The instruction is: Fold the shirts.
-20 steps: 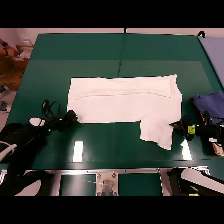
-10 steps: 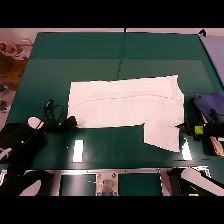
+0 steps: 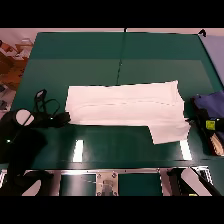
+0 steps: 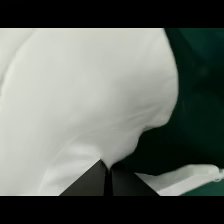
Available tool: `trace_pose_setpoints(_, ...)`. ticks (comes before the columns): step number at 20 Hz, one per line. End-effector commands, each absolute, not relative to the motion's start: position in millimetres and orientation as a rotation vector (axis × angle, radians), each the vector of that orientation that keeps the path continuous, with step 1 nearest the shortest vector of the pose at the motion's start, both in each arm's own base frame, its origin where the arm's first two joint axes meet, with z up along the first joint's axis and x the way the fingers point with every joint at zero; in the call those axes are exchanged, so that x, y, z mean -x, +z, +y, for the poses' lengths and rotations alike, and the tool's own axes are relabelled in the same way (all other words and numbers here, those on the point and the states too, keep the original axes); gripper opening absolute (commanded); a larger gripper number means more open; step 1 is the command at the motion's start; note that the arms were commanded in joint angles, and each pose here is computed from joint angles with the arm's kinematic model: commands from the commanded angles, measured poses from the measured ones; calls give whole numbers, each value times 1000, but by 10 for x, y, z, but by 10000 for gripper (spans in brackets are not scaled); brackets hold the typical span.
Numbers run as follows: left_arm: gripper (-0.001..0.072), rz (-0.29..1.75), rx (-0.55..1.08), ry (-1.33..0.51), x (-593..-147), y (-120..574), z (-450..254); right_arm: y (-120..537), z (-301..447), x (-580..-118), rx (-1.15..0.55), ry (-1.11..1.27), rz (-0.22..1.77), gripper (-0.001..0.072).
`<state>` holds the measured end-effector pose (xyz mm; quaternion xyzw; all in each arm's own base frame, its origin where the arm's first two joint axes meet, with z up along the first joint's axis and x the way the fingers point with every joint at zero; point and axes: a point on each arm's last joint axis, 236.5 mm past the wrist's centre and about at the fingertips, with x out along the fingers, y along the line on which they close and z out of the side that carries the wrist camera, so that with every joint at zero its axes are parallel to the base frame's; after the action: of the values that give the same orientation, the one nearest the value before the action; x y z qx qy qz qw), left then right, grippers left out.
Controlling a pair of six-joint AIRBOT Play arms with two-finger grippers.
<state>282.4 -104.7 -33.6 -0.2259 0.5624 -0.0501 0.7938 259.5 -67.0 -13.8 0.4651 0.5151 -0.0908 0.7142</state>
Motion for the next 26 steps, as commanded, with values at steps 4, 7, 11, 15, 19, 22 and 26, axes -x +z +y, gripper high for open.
trace_pose_setpoints(4,22,1143,412,-127,-3439,65,-1041,513,-672,-3455,-965,-72,957,18)
trace_pose_setpoints(7,22,1144,395,-137,-3921,69,-1103,487,-725,-3904,-975,-36,957,18)
trace_pose_setpoints(11,23,1161,408,-143,-4617,-207,-1227,29,-774,-4441,-1016,-42,995,19)
trace_pose_setpoints(15,451,1194,453,-144,-5004,-606,-1346,-539,-830,-4894,-1037,-60,1012,211)
trace_pose_setpoints(19,702,1099,440,-114,-5308,-161,-1022,-344,-1017,-5100,-933,59,978,374)
trace_pose_setpoints(22,702,1151,462,-93,-5260,188,-667,-122,-1366,-4884,-814,115,1013,513)
trace_pose_setpoints(26,702,1197,465,-90,-5156,372,-527,-322,-1699,-4521,-786,105,1132,611)
